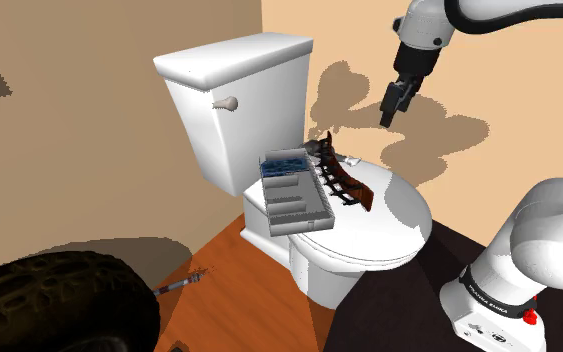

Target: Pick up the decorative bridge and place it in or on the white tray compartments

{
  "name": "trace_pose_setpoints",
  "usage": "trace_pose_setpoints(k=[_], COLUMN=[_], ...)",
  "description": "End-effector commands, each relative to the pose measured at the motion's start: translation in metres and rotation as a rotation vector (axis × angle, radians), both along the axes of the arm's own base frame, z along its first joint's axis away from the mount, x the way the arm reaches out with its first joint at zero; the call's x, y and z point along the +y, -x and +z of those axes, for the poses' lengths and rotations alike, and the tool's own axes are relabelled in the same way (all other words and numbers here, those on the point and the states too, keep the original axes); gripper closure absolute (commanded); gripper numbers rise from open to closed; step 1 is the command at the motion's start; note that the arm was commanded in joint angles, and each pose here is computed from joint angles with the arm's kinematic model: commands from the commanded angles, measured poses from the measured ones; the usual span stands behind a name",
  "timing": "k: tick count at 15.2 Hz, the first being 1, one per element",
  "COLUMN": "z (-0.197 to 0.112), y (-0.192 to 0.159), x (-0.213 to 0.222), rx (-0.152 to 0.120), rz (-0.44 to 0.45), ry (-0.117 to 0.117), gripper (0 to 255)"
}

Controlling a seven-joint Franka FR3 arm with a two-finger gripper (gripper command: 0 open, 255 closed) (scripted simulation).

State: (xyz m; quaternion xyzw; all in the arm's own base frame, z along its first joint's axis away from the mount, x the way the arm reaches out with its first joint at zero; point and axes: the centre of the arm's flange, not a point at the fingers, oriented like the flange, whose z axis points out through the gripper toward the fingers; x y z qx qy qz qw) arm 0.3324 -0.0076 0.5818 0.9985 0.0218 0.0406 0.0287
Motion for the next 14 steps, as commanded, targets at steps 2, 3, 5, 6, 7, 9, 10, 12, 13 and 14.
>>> trace_pose_setpoints(k=[2,3,5,6,7,9,10,12,13,14], z=[-0.01,-0.021,-0.042,-0.052,-0.063,-0.084,-0.095,-0.117,-0.128,-0.139], y=[-0.009,-0.018,-0.036,-0.044,-0.053,-0.07,-0.079,-0.096,-0.104,-0.113], x=[0.001,0.002,0.003,0.004,0.004,0.005,0.005,0.005,0.005,0.005], rx=[0.005,0.01,0.02,0.026,0.031,0.041,0.046,0.056,0.061,0.066], rz=[-0.005,-0.01,-0.019,-0.024,-0.029,-0.039,-0.043,-0.053,-0.058,-0.063], ry=[0.005,0.009,0.019,0.024,0.028,0.038,0.042,0.052,0.057,0.061], gripper=[0,0,0,0,0,0,0,0,0,0])
